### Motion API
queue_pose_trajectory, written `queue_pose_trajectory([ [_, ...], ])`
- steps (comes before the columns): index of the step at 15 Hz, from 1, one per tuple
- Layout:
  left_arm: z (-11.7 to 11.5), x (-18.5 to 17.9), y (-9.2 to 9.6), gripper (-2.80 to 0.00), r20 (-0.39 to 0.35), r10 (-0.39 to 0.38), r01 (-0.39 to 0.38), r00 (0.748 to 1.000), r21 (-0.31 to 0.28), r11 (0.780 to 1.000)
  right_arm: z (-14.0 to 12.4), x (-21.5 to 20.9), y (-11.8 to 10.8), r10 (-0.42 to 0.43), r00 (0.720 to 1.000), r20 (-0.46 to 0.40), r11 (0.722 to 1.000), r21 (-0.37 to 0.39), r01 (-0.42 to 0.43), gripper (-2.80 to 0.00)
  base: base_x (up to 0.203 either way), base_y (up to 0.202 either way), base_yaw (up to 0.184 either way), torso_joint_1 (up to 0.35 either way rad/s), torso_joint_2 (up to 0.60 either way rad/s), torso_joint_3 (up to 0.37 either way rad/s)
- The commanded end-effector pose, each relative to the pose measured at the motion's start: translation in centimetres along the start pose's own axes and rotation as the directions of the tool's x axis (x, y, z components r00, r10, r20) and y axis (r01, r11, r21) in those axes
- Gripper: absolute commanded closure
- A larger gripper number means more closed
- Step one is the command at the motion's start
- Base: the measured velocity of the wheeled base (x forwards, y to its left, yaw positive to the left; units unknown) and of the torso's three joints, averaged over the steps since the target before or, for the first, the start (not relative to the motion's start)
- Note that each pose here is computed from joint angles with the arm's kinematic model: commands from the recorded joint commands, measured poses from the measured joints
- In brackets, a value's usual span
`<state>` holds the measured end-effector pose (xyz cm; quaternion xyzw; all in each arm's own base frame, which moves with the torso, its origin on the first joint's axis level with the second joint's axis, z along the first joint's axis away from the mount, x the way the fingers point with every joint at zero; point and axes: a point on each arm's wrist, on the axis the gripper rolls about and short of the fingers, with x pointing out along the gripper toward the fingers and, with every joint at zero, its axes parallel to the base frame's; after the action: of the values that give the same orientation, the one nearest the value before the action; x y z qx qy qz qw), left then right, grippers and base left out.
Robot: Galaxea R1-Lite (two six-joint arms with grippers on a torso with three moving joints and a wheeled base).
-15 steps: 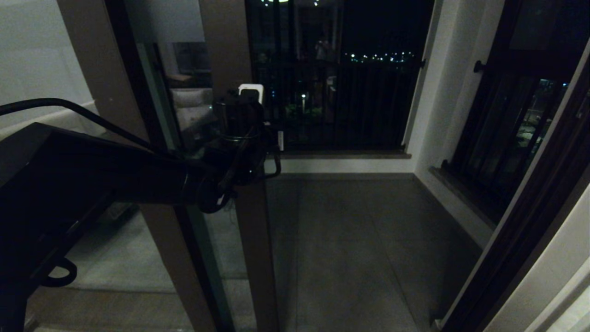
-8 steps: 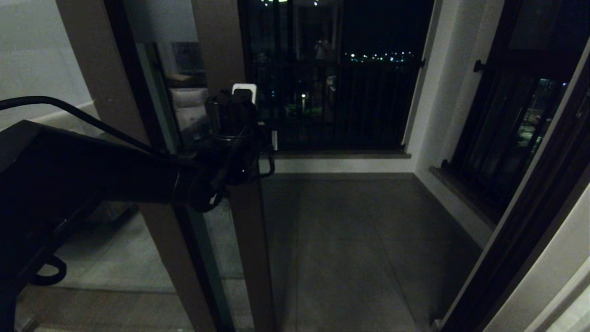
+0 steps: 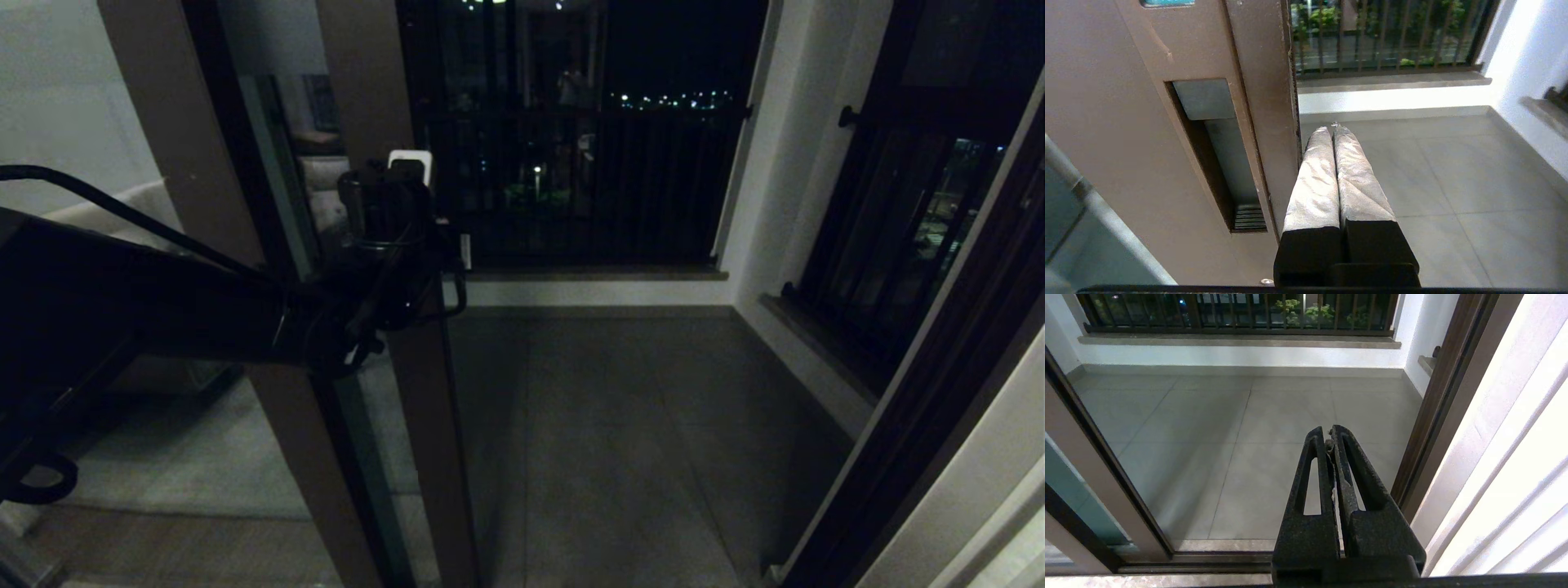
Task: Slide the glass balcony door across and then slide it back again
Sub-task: Open the slid door
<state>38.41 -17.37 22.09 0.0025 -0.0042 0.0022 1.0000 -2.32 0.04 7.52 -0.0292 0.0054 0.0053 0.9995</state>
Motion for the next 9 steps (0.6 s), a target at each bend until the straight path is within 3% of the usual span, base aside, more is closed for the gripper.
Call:
queue_pose_trajectory([
  [1,0.2,0.0,0.4,0.00,0.007,0.012,-0.012,1.000,-0.003,1.000,0.0,0.0,0.0,0.001,1.000,0.000,1.000,0.000,-0.001,0.00,0.000,0.000,0.000,0.000,0.00,0.000],
  [9,-0.1,-0.2,1.5,0.00,-0.010,0.026,-0.026,1.000,0.007,1.000,0.0,0.0,0.0,0.001,1.000,0.000,1.000,-0.001,-0.001,0.00,0.000,0.000,0.000,0.000,0.00,0.000],
])
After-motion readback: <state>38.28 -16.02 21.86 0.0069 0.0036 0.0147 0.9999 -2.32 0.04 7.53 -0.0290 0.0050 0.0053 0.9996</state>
